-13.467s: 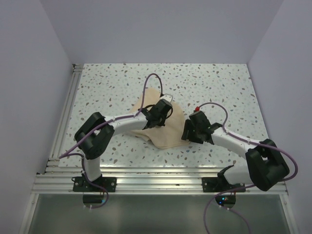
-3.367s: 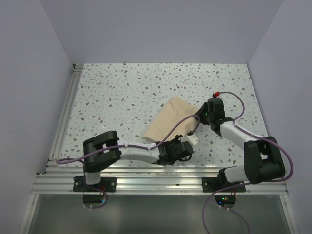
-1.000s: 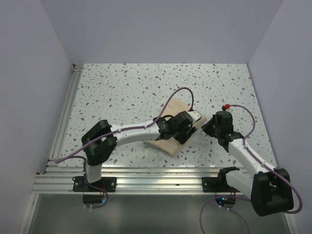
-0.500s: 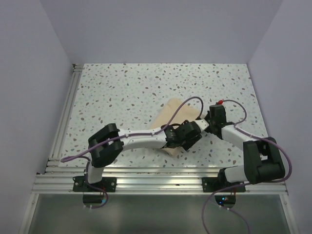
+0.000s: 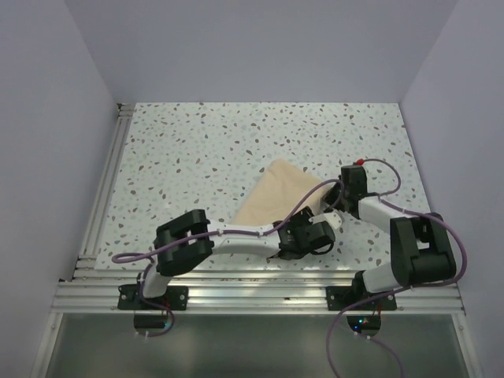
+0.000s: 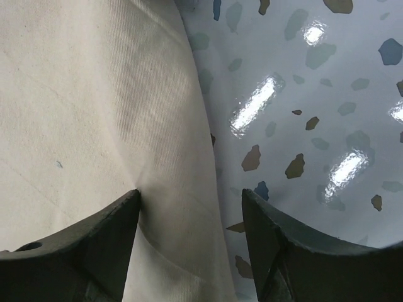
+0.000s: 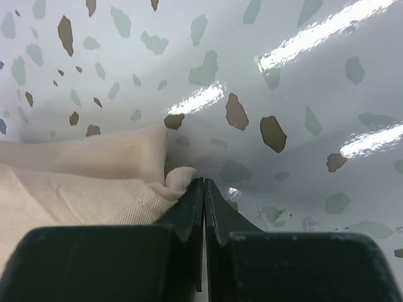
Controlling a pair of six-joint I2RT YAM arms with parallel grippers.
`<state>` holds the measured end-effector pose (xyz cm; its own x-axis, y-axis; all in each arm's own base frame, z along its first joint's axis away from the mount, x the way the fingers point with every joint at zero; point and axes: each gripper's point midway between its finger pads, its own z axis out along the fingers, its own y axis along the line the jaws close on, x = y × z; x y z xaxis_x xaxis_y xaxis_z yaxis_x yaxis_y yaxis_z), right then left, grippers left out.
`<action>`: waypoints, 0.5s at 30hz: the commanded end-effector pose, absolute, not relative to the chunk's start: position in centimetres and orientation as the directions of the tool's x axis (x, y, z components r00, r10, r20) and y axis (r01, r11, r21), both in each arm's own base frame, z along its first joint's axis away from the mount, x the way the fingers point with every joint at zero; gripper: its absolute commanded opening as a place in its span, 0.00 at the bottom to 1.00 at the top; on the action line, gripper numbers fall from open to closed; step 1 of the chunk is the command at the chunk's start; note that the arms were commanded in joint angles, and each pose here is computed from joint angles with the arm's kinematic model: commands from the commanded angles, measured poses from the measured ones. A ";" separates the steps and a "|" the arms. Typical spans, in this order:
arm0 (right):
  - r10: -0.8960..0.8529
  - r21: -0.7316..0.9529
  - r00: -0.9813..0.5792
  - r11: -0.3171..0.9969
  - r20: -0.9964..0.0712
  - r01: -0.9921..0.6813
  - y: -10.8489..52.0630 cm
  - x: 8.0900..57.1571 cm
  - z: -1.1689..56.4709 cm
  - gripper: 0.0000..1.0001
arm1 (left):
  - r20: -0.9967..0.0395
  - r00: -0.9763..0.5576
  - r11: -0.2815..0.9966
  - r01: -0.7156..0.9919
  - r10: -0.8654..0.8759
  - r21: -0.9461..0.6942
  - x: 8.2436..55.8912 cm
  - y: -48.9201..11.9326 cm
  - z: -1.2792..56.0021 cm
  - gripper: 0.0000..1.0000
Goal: Prepare the surgical pack
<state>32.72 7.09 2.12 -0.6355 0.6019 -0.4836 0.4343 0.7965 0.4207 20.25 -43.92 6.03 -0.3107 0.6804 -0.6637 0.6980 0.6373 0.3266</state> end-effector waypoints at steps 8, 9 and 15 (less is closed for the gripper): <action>0.583 0.411 -0.573 0.812 -0.576 0.414 4.6 35.4 6.4 0.00 | -0.813 -0.281 0.715 0.664 0.510 0.219 18.3 -44.1 13.0 0.75; 0.576 0.404 -0.571 0.817 -0.585 0.411 4.5 35.3 6.8 0.00 | -0.833 -0.282 0.725 0.662 0.476 0.190 18.2 -43.1 14.5 0.75; 0.521 0.379 -0.525 0.852 -0.673 0.361 3.5 34.4 11.8 0.00 | -0.891 -0.384 0.739 0.668 0.241 -0.088 18.6 -38.3 18.2 0.70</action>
<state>33.73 4.37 7.00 -0.5884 0.5671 -0.5763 0.4143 0.8236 0.3874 17.61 -39.73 14.48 -0.3207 0.4628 -0.8264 0.6953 0.7075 0.1264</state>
